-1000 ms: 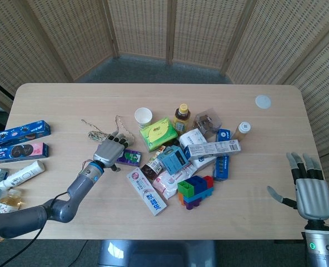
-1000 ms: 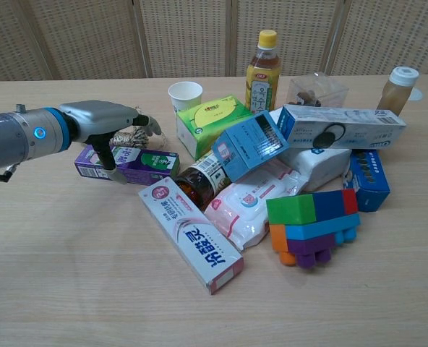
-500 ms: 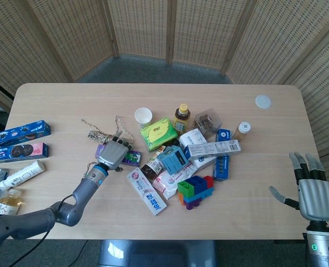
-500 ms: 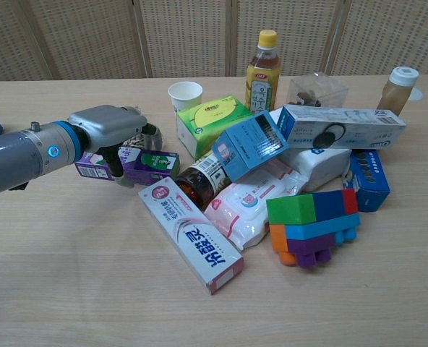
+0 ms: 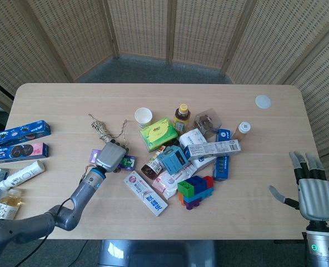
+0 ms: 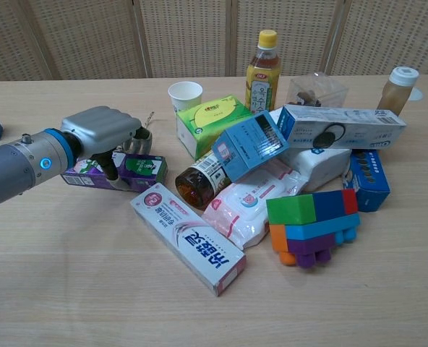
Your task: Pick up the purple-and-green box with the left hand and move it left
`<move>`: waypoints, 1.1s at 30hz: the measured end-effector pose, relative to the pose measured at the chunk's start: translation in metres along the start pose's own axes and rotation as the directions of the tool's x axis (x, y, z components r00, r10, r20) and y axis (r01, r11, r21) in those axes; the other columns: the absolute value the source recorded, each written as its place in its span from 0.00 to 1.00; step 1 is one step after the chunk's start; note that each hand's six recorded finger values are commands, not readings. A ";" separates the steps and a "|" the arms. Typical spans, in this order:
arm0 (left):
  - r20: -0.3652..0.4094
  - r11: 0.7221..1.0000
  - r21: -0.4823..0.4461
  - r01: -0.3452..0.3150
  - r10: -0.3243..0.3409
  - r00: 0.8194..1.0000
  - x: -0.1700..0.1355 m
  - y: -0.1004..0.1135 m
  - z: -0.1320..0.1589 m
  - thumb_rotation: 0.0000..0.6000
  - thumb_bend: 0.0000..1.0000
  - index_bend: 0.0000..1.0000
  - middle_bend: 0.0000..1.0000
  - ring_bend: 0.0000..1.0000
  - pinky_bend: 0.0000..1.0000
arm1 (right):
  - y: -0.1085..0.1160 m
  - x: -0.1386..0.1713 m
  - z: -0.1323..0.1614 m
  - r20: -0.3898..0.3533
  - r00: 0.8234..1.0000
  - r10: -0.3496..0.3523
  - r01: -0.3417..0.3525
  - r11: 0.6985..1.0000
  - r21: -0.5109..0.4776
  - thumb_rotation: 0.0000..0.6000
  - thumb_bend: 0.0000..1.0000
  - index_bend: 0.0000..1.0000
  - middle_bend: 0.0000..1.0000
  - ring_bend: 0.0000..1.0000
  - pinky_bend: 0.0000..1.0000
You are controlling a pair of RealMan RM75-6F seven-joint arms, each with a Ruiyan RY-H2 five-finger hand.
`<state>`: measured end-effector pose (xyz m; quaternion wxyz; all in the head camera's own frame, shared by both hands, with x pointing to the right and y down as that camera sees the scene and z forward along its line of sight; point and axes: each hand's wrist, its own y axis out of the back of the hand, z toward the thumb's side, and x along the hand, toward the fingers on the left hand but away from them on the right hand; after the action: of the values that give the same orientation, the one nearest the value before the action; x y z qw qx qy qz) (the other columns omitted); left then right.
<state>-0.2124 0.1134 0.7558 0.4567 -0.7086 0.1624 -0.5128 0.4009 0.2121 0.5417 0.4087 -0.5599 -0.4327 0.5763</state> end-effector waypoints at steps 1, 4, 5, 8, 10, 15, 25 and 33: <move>0.002 1.000 -0.002 -0.012 0.012 1.000 0.000 0.002 0.000 1.00 0.22 0.58 0.63 0.52 0.45 | 0.000 0.000 0.000 -0.001 1.000 0.000 0.000 1.000 -0.001 0.00 0.19 0.00 0.12 0.00 0.00; 0.011 0.999 -0.006 -0.048 0.048 0.999 -0.001 0.008 -0.001 1.00 0.23 0.60 0.65 0.54 0.47 | 0.000 -0.001 0.001 -0.003 1.000 -0.003 0.003 1.000 -0.004 0.00 0.19 0.00 0.12 0.00 0.00; 0.012 0.998 -0.012 -0.062 0.062 0.998 -0.002 0.011 -0.002 1.00 0.23 0.61 0.66 0.55 0.48 | 0.001 -0.001 0.001 -0.003 1.000 -0.003 0.003 1.000 -0.003 0.00 0.19 0.00 0.12 0.00 0.00; 0.010 0.995 -0.024 -0.094 0.094 0.996 -0.004 0.021 -0.008 1.00 0.23 0.63 0.68 0.57 0.50 | 0.000 -0.002 0.002 -0.005 1.000 -0.001 0.001 1.000 -0.004 0.00 0.19 0.00 0.12 0.00 0.00; 0.008 0.994 -0.030 -0.106 0.106 0.994 -0.006 0.027 -0.011 1.00 0.23 0.65 0.70 0.59 0.52 | 0.000 -0.002 0.003 -0.009 1.000 -0.002 0.002 1.000 -0.006 0.00 0.19 0.00 0.12 0.00 0.00; 0.002 0.988 -0.071 -0.141 0.141 0.990 -0.014 0.048 -0.020 1.00 0.23 0.67 0.73 0.61 0.55 | 0.000 -0.004 0.005 -0.017 1.000 -0.003 0.002 1.000 -0.010 0.00 0.19 0.00 0.12 0.00 0.00; -0.043 0.967 -0.134 -0.216 0.212 0.976 -0.054 0.116 -0.056 1.00 0.23 0.69 0.75 0.63 0.57 | -0.006 -0.008 0.009 -0.031 0.999 0.011 -0.012 1.000 -0.023 0.00 0.19 0.00 0.12 0.00 0.00; -0.143 0.945 -0.154 -0.290 0.269 0.953 -0.094 0.158 -0.093 1.00 0.23 0.69 0.76 0.64 0.57 | -0.012 -0.009 0.010 -0.048 0.999 0.014 -0.016 0.999 -0.037 0.00 0.19 0.00 0.12 0.00 0.00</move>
<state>-0.2960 0.0509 0.5782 0.4511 -0.6832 0.3323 -0.4684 0.3909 0.2063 0.5557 0.4039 -0.5842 -0.4293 0.5579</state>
